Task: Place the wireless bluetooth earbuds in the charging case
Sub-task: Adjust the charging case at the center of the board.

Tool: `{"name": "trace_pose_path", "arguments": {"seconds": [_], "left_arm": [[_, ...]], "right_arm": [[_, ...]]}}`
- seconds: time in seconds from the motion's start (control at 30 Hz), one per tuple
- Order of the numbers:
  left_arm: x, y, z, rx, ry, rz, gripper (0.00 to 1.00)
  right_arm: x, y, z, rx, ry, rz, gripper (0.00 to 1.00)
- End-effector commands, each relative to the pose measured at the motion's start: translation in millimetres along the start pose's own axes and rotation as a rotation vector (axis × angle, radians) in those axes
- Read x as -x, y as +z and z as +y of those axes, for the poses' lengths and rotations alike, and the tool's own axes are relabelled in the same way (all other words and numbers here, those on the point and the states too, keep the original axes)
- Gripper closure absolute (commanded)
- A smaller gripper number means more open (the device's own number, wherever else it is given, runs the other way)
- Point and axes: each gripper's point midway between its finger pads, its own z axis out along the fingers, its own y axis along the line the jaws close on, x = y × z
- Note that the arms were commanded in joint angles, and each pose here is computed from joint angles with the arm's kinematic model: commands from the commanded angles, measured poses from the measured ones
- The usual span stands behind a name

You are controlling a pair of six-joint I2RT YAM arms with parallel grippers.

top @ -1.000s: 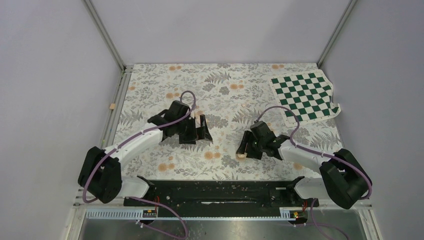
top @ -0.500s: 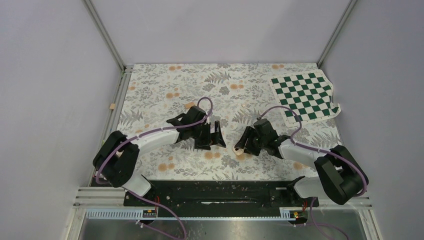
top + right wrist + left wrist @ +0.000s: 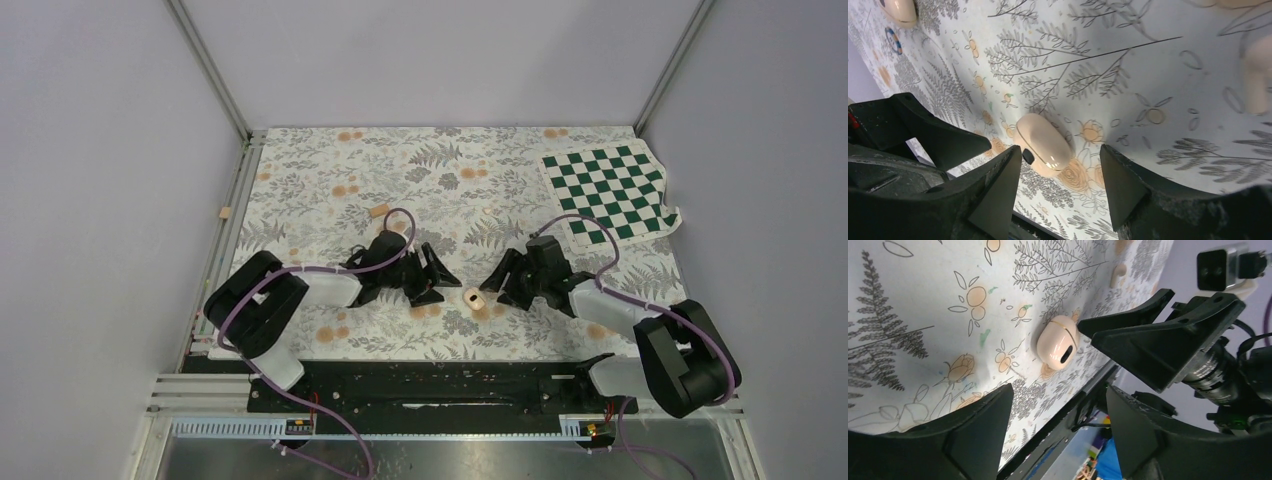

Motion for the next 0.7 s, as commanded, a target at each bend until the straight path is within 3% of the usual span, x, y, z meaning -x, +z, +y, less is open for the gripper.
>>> {"name": "trace_pose_path", "arguments": {"seconds": [0.0, 0.3, 0.4, 0.67], "left_arm": [[5.7, 2.9, -39.5, -0.188, -0.071, -0.008, 0.32], [-8.4, 16.3, -29.8, -0.163, -0.173, 0.032, 0.38], [-8.6, 15.5, -23.3, -0.153, -0.200, 0.067, 0.29], [6.0, 15.2, -16.2, -0.172, -0.261, 0.124, 0.25]], "right_arm": [[-4.1, -11.1, -30.8, -0.101, -0.027, 0.029, 0.33], [-0.4, -5.7, -5.4, 0.015, -0.057, 0.119, 0.36], [0.8, -0.9, 3.2, 0.079, -0.045, 0.106, 0.32], [-0.8, 15.7, 12.8, 0.154, 0.017, 0.140, 0.32]]}}
